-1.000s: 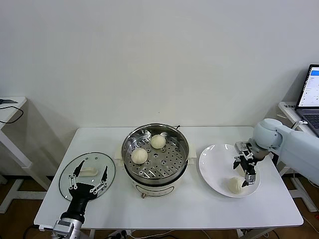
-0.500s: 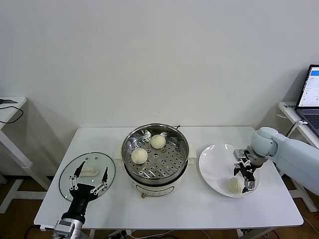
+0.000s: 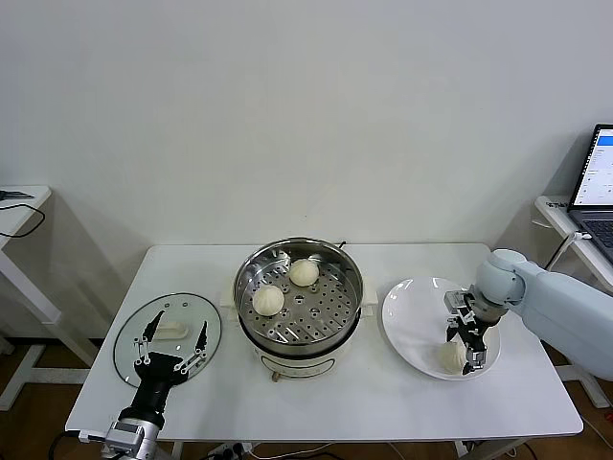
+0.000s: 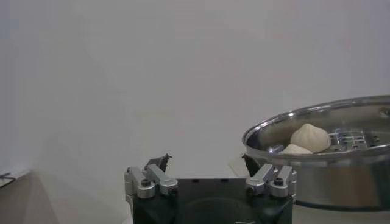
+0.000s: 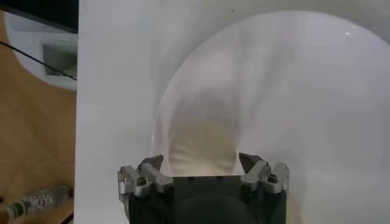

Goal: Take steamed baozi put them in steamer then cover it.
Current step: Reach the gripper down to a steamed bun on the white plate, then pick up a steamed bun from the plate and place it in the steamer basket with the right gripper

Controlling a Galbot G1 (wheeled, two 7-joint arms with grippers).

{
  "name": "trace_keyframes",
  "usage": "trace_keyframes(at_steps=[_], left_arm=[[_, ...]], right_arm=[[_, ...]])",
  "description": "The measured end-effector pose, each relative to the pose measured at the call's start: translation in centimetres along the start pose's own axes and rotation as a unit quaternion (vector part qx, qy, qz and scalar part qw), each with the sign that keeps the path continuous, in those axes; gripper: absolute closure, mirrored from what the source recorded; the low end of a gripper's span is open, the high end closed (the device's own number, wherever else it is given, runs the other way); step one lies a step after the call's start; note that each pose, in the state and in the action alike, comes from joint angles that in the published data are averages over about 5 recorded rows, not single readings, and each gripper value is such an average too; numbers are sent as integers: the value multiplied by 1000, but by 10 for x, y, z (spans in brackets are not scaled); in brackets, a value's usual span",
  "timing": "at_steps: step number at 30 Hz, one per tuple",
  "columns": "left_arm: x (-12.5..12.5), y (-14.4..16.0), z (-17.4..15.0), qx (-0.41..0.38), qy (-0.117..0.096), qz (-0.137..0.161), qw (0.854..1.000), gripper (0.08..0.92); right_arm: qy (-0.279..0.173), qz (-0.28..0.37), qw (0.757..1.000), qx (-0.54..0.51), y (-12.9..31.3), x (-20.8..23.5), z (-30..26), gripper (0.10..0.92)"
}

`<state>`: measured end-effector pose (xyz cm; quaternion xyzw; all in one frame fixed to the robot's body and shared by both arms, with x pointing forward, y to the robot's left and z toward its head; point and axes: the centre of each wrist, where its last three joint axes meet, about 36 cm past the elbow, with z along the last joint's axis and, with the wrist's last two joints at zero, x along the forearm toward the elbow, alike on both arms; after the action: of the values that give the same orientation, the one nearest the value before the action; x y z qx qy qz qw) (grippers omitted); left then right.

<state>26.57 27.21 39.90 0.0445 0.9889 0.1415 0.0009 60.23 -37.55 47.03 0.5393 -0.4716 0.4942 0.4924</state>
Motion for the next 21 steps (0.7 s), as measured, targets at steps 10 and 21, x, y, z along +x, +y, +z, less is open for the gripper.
trace_keyframes(at_steps=[10,21], left_arm=[[0,1,0,0,0,-1,1000,177],[1,1,-1,0,0,0,1000,177]], right_arm=[[0,0,1000,-2,-2,-1,0,333],[-10,9,1000,-6,-2,19,7,335]])
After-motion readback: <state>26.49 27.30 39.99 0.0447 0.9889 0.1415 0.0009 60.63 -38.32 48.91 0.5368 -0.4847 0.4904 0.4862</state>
